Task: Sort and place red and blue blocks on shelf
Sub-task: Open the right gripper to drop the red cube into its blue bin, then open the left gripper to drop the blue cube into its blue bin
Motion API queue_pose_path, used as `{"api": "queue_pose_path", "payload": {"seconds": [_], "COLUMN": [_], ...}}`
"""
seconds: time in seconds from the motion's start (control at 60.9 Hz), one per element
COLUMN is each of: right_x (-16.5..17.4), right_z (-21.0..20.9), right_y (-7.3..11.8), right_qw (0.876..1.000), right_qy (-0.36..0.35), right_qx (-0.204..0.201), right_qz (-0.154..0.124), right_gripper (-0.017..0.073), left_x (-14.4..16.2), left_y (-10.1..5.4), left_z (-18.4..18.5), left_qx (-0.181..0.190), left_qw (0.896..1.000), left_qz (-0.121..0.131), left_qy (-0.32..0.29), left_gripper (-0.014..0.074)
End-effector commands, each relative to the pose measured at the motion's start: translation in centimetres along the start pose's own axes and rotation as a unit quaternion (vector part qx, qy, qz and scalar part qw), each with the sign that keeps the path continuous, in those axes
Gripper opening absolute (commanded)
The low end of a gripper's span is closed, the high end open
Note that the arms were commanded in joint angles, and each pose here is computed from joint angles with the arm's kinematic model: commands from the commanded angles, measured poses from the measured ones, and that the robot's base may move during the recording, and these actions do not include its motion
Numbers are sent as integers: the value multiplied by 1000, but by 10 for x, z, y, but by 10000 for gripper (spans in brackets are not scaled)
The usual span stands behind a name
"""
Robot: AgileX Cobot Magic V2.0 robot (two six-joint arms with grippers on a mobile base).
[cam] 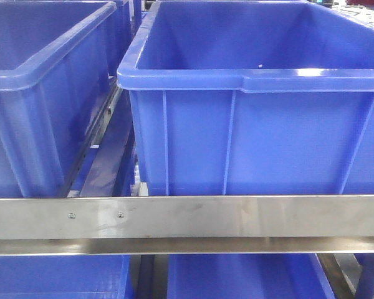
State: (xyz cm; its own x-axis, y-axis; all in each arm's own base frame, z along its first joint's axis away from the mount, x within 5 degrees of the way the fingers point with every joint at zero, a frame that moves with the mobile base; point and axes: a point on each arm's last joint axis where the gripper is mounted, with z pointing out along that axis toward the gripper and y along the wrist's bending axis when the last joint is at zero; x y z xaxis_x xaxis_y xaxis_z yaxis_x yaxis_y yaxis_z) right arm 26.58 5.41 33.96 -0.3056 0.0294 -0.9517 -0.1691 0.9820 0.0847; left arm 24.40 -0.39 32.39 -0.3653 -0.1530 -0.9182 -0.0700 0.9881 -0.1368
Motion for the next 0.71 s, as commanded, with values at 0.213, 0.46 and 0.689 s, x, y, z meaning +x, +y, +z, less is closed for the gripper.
{"api": "queue_pose_path", "payload": {"seconds": [0.213,0.46,0.689], "right_x": [-24,-24,-24], "right_z": [-3,-3,-3], "right_y": [3,3,3], "right_qw": [997,997,997], "right_qy": [-81,-77,-77], "right_qx": [-11,-11,-11], "right_qz": [-10,-11,-11], "right_gripper": [549,605,546], "left_x": [-25,-24,-25], "left_y": [-7,-7,-6], "left_z": [-8,-8,-9], "left_qx": [29,27,27], "left_qw": [996,997,997], "left_qz": [12,12,12], "left_qy": [-81,-78,-78], "left_gripper": [566,585,485]}}
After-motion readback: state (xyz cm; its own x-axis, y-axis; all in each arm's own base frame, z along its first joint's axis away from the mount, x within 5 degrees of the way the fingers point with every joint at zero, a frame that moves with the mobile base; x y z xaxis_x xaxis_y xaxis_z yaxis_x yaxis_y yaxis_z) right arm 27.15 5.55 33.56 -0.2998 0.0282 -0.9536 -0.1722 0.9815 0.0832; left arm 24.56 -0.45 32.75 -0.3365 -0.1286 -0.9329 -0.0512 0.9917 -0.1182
